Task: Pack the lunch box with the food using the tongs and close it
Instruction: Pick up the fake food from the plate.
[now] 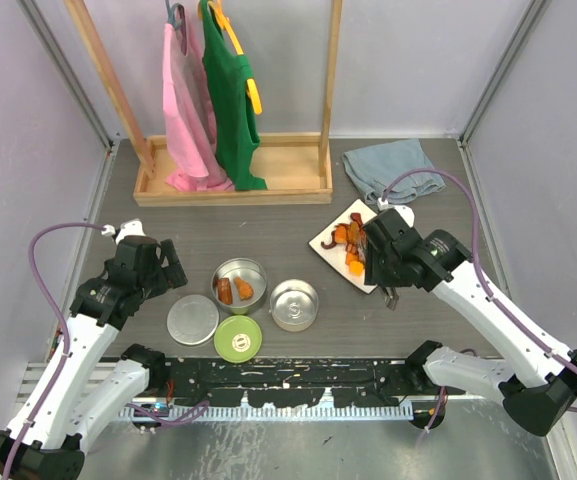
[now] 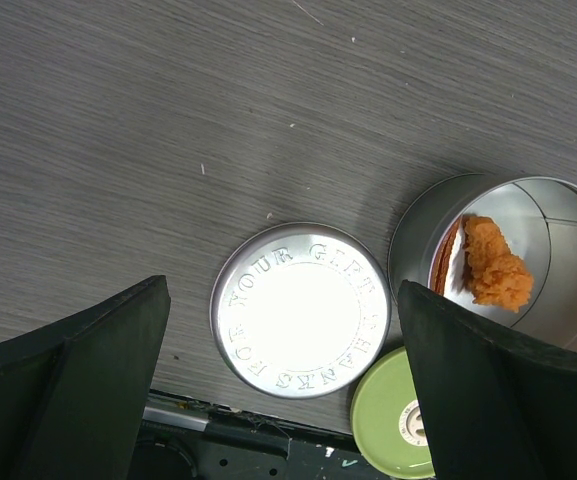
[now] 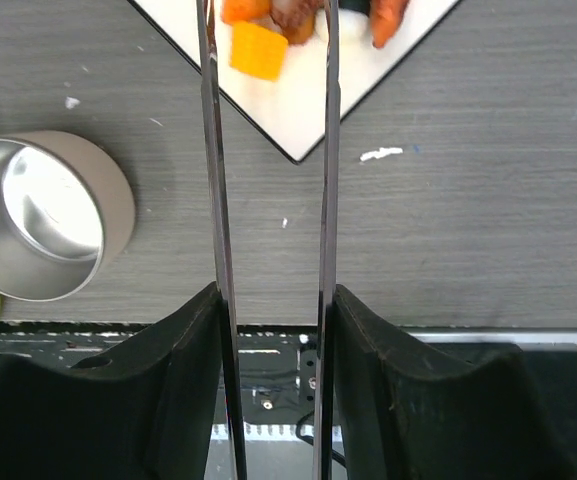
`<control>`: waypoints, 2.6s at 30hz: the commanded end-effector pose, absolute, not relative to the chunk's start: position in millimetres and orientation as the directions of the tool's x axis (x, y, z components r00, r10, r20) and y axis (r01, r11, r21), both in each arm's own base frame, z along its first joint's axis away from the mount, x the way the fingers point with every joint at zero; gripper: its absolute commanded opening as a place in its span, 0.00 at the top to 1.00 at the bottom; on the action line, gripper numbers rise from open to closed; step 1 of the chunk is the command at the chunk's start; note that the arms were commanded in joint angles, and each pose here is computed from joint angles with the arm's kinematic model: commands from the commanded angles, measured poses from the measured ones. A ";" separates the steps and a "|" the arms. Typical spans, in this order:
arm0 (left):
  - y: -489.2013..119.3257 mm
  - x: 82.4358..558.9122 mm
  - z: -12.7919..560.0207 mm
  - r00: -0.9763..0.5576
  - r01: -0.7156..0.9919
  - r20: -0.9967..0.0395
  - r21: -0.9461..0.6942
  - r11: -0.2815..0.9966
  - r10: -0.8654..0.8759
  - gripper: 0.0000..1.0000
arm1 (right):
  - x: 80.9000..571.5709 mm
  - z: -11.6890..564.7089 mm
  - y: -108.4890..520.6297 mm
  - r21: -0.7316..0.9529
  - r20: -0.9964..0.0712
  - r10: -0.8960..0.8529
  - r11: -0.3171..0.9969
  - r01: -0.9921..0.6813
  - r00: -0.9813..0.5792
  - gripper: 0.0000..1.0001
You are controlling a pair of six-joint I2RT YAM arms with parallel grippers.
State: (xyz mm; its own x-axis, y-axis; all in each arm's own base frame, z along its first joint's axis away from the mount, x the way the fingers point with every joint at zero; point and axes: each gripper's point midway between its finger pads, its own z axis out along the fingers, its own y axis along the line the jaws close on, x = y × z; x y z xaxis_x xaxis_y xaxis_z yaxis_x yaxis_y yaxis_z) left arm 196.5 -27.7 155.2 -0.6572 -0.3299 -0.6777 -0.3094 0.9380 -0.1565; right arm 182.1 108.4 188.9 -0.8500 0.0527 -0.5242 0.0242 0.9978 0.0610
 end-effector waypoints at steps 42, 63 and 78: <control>-31.2 205.3 165.1 -0.626 -0.308 -0.697 -0.193 0.932 -0.351 0.02 | 204.5 161.7 85.3 0.040 -0.482 0.057 0.998 0.043 -0.874 0.55; -30.3 205.2 165.0 -0.624 -0.312 -0.698 -0.189 0.931 -0.351 0.02 | 225.8 143.0 91.8 0.049 -0.463 0.007 0.999 -0.018 -0.887 0.52; -30.2 205.3 164.5 -0.626 -0.312 -0.697 -0.187 0.932 -0.350 0.02 | 225.0 141.4 95.1 0.084 -0.462 0.002 0.996 -0.041 -0.887 0.67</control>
State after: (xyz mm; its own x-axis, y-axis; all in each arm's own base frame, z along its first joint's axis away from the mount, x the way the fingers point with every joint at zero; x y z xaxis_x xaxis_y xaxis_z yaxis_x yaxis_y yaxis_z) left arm 196.8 -28.9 153.6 -0.6648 -0.3281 -0.6711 -0.3071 0.9390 -0.1549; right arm 216.8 89.0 132.4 -0.9097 0.0016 -0.4152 -0.0195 0.9987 0.0466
